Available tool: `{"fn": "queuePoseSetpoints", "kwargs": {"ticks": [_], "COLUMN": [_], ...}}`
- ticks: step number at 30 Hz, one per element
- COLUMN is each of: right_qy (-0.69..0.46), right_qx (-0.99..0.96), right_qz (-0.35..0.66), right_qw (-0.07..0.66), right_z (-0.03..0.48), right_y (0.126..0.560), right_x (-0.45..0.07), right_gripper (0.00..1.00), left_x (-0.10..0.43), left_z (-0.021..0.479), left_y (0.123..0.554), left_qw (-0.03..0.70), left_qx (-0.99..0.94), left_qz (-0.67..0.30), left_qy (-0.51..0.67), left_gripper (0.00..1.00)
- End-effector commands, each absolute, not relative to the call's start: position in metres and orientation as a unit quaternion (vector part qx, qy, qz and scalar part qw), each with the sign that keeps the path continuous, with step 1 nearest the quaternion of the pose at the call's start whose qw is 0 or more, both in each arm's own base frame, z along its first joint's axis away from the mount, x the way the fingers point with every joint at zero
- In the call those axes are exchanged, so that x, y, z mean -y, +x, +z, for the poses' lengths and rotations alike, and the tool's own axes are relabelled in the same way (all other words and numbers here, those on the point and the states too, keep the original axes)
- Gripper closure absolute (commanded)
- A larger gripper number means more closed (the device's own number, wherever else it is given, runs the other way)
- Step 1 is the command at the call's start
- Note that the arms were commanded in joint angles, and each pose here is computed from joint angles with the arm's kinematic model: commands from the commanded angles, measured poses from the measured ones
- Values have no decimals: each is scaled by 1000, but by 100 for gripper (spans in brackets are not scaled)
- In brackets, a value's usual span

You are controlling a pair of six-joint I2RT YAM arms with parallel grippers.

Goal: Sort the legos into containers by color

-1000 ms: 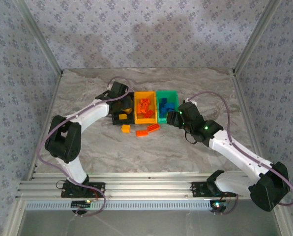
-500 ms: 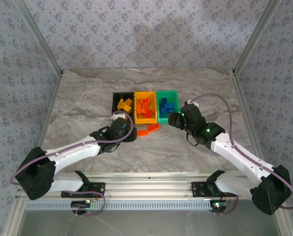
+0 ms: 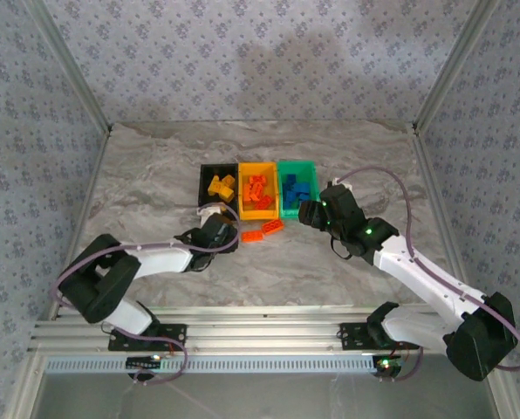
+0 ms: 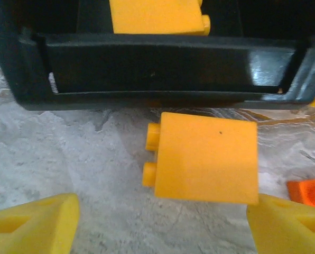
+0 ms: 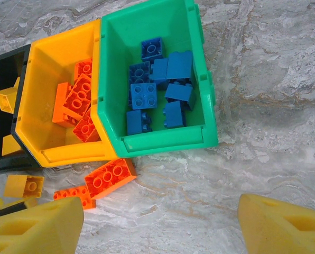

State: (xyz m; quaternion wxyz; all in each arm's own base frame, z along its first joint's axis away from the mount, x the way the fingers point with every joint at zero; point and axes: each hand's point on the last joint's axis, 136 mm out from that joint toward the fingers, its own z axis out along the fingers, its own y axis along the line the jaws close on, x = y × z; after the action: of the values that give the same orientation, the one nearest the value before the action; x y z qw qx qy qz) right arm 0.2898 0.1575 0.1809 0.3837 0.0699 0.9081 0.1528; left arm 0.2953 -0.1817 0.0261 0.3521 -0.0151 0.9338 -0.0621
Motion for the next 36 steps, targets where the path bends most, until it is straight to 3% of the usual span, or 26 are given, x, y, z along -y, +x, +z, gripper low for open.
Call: {"fn": "queuePoseSetpoints", "kwargs": {"ticks": [1, 10, 18, 23, 31, 36], "right_qy": [78, 82, 84, 86, 88, 87], "right_qx": [-903, -902, -900, -900, -898, -903], "right_qz": [160, 155, 155, 153, 161, 161], "right_qw": [390, 395, 398, 398, 400, 390], "right_z": [192, 194, 194, 194, 192, 183], "right_y": [290, 288, 285, 283, 282, 280], "right_x": [-156, -152, -148, -146, -148, -150], "right_gripper": [21, 21, 21, 21, 21, 21], "left_x": [190, 199, 204, 201, 204, 190], "left_z": [37, 27, 17, 20, 88, 158], "left_y": [315, 325, 324, 305, 248, 259], "left_qw": [380, 389, 384, 375, 392, 426], "left_qx": [-922, -918, -919, -922, -908, -887], "left_qz": [-74, -79, -87, -101, -150, -175], "left_qy": [-21, -9, 0, -10, -8, -43], "left_gripper": [18, 27, 53, 58, 58, 57]}}
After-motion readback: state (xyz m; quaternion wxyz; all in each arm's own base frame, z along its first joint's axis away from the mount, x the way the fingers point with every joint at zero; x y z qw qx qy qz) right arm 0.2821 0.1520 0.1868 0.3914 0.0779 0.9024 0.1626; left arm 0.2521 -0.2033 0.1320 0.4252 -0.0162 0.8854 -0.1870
